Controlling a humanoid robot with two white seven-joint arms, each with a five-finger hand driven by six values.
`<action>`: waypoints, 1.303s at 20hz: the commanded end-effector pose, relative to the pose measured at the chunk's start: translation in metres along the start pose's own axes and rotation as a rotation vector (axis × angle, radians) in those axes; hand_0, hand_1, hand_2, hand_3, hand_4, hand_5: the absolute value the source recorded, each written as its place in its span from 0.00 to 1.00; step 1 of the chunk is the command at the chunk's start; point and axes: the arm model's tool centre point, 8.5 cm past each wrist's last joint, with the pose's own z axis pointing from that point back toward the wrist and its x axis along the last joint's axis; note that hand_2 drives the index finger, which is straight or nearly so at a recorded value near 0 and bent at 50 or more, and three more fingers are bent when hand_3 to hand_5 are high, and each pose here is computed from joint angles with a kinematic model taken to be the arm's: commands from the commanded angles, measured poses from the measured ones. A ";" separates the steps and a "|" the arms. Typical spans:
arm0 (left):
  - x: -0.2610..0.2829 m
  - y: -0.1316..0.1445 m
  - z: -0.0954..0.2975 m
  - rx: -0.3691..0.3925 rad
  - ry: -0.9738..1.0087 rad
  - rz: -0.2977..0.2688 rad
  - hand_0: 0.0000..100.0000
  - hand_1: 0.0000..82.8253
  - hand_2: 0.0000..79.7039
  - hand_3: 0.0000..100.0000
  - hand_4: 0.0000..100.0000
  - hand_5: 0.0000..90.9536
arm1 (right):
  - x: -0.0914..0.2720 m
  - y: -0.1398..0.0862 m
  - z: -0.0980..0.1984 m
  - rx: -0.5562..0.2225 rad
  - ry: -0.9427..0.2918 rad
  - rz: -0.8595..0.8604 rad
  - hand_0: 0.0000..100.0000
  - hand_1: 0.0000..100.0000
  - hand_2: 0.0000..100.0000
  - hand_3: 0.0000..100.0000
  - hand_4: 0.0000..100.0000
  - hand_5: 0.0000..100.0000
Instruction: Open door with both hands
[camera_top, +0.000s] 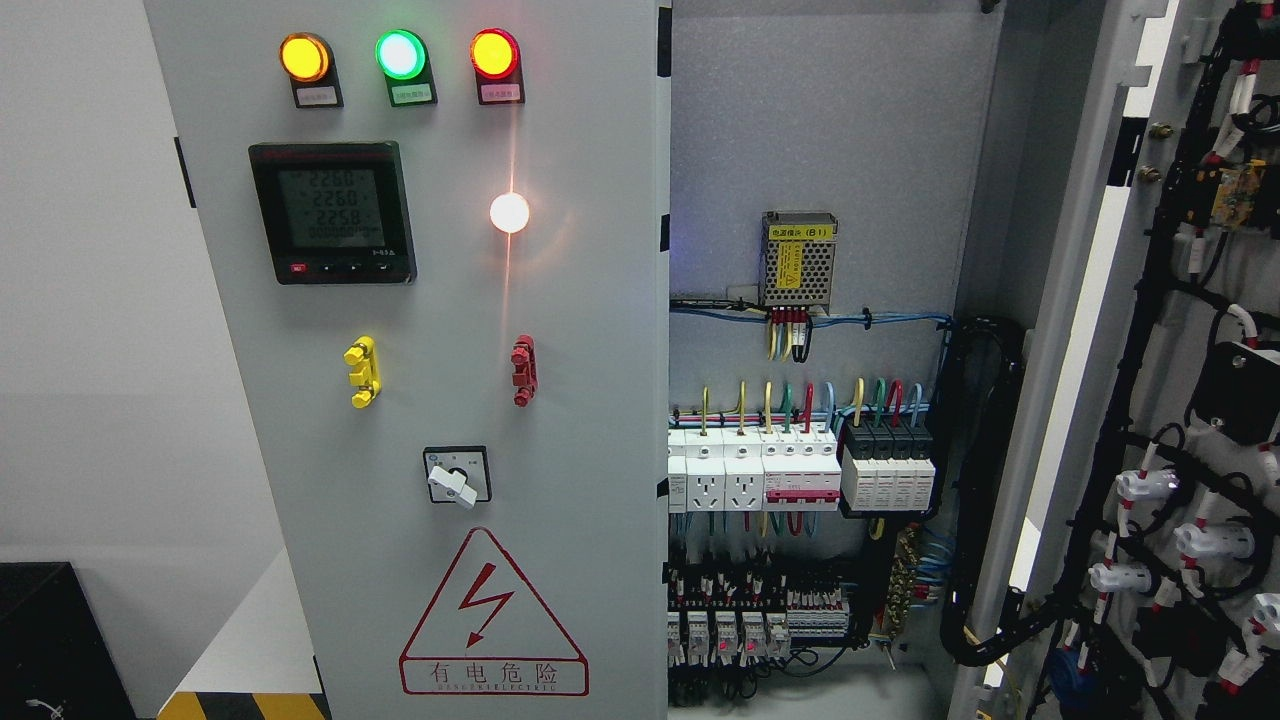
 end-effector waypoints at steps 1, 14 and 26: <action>-0.152 -0.034 0.027 0.163 0.404 0.092 0.00 0.00 0.00 0.00 0.00 0.00 | 0.000 0.000 0.000 0.000 0.000 0.000 0.19 0.00 0.00 0.00 0.00 0.00; -0.179 -0.084 0.027 0.239 0.510 0.006 0.00 0.00 0.00 0.00 0.00 0.00 | 0.000 0.000 0.000 0.000 0.000 -0.001 0.19 0.00 0.00 0.00 0.00 0.00; -0.172 -0.103 0.018 0.252 0.513 -0.004 0.00 0.00 0.00 0.00 0.00 0.00 | 0.000 0.000 0.000 0.000 0.000 -0.001 0.19 0.00 0.00 0.00 0.00 0.00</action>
